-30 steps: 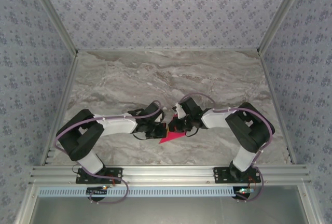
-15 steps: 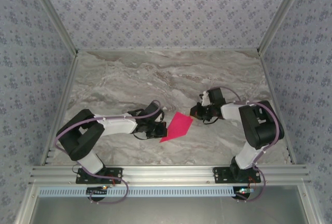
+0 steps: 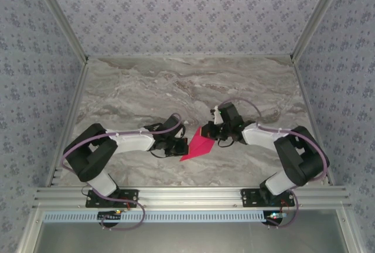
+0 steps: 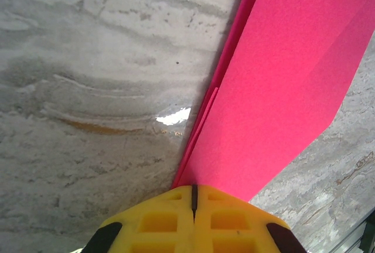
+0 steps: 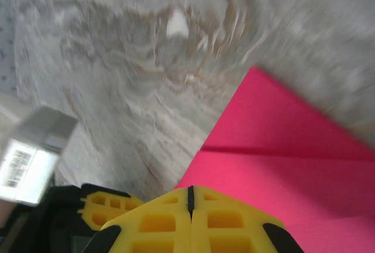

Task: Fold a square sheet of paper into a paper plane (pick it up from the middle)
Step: Fourth fold the wing at the center of the table.

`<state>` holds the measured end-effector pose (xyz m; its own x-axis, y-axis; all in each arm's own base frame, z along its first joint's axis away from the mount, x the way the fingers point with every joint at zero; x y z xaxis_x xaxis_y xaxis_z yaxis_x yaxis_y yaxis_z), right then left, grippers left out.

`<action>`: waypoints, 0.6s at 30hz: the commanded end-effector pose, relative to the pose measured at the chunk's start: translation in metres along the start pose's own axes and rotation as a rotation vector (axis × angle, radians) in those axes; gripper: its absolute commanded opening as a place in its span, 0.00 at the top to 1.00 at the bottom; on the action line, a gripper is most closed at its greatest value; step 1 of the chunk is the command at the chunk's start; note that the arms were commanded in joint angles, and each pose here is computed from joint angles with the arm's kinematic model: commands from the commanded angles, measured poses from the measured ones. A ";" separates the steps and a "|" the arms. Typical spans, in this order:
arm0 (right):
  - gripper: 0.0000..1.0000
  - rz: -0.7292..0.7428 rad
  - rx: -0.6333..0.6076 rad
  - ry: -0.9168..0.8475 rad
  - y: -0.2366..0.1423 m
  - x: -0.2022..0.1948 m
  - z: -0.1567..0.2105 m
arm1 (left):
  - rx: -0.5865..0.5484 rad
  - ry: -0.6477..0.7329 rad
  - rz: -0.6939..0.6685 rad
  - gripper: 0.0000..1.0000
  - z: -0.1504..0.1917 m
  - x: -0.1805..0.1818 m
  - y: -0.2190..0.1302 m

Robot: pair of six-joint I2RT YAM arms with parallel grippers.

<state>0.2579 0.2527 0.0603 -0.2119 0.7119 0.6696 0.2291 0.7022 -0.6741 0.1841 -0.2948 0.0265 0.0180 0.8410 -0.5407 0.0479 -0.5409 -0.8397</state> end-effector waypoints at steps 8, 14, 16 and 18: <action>1.00 0.092 0.120 0.069 0.025 -0.034 0.025 | -0.094 0.065 0.130 1.00 -0.021 -0.030 -0.021; 1.00 0.087 0.147 0.018 0.025 -0.049 0.016 | -0.139 0.151 0.266 0.96 -0.041 -0.064 -0.026; 1.00 0.070 0.155 0.024 0.025 -0.052 0.013 | -0.121 0.160 0.268 0.96 -0.043 -0.066 -0.018; 1.00 0.052 0.164 0.021 0.025 -0.051 0.012 | -0.104 0.167 0.251 0.96 -0.045 -0.063 -0.010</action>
<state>0.2676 0.2492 0.0255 -0.1975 0.7033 0.6829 0.1168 0.7085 -0.6959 0.2193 -0.3273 0.0664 0.1450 0.7131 -0.6859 0.1378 -0.7010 -0.6997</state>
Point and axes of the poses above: each hand's point on the last joint's axis, 136 mm out from that joint toward the fingers, its own y axis out along the fingers, its own x axis along the line the jaws close on, z = x × y, the point moved 1 cm from there along -y, back along the fingers, and after that the axes turned 5 degrees about -y, right-handed, at the moved point
